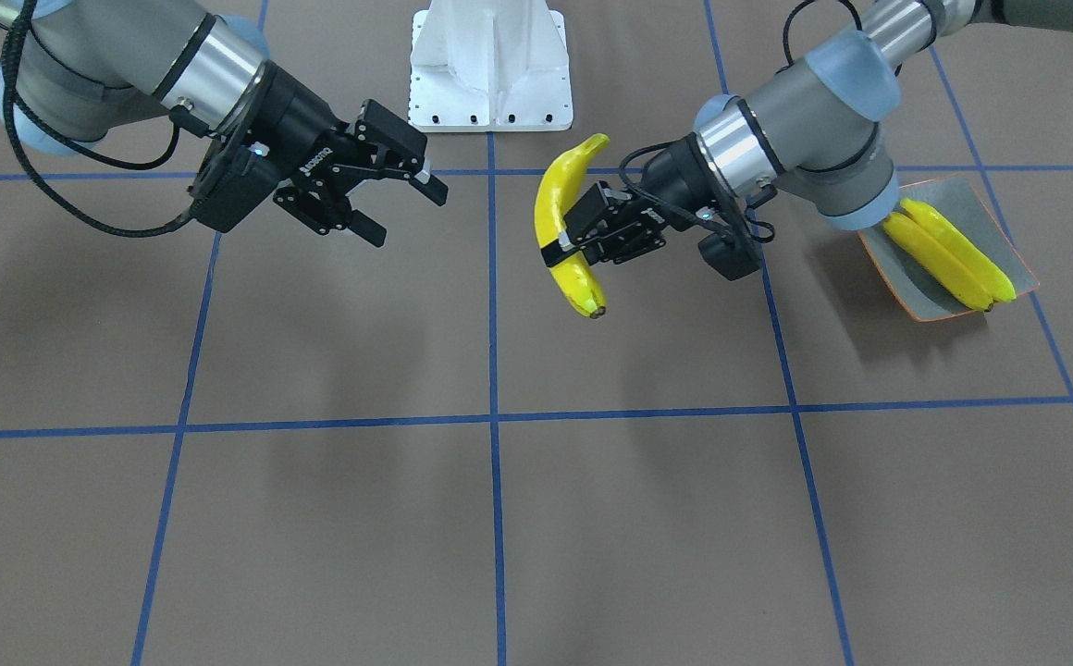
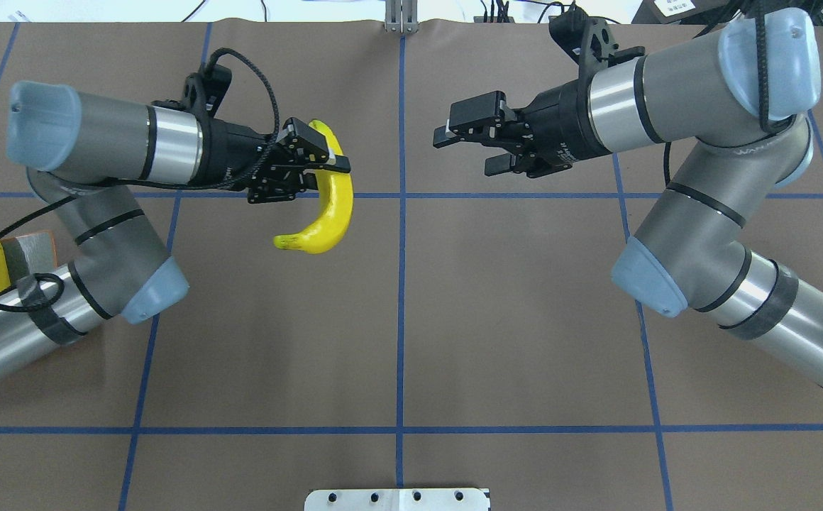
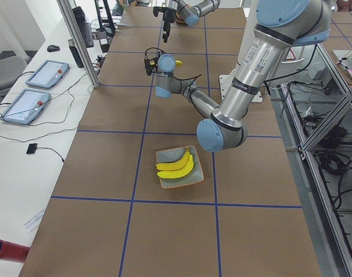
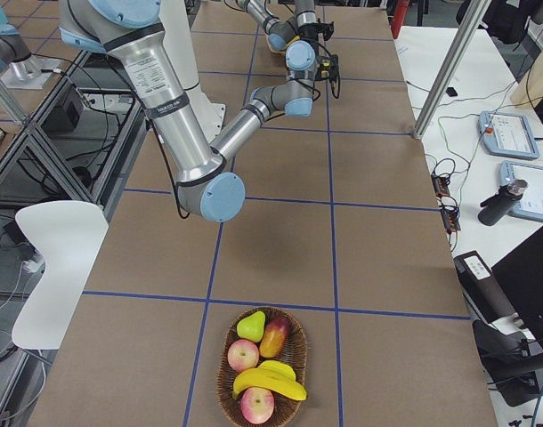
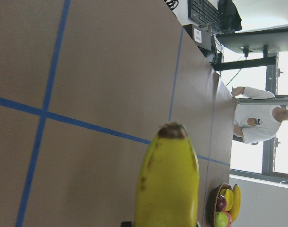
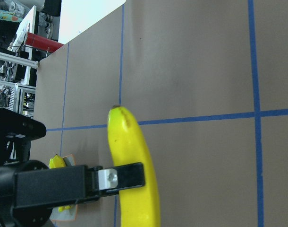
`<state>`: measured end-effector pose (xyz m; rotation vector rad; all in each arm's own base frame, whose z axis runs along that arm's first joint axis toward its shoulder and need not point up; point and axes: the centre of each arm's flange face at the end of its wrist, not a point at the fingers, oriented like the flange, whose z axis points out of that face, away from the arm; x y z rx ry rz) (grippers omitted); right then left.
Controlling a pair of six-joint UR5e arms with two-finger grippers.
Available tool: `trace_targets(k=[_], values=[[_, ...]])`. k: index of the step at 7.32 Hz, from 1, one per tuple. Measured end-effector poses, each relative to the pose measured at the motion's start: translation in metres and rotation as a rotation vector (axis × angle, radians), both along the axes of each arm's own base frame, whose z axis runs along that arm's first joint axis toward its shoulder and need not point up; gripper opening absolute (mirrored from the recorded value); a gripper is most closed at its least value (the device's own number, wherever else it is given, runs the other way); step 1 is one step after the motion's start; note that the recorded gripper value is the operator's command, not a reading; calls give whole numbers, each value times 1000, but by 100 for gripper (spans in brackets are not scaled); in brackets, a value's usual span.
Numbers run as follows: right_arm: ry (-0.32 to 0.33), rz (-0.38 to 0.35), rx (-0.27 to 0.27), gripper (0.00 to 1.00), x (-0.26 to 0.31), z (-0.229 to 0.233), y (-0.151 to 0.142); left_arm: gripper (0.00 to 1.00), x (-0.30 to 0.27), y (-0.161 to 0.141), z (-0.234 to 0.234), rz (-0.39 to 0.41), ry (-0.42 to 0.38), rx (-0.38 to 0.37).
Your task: Transfer all bananas from basket to plate
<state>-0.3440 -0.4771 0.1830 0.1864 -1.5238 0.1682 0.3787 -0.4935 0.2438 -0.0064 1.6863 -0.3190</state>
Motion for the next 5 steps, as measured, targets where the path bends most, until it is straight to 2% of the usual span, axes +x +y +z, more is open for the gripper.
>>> trace_targets(k=[1, 3, 5], values=[[19, 26, -16, 100, 13, 16, -8, 0, -40, -11, 37, 0, -49, -40], [53, 76, -48, 100, 29, 44, -17, 0, -107, -15, 116, 9, -145, -148], [83, 119, -70, 100, 38, 67, -20, 0, -148, -2, 190, 11, -256, -172]])
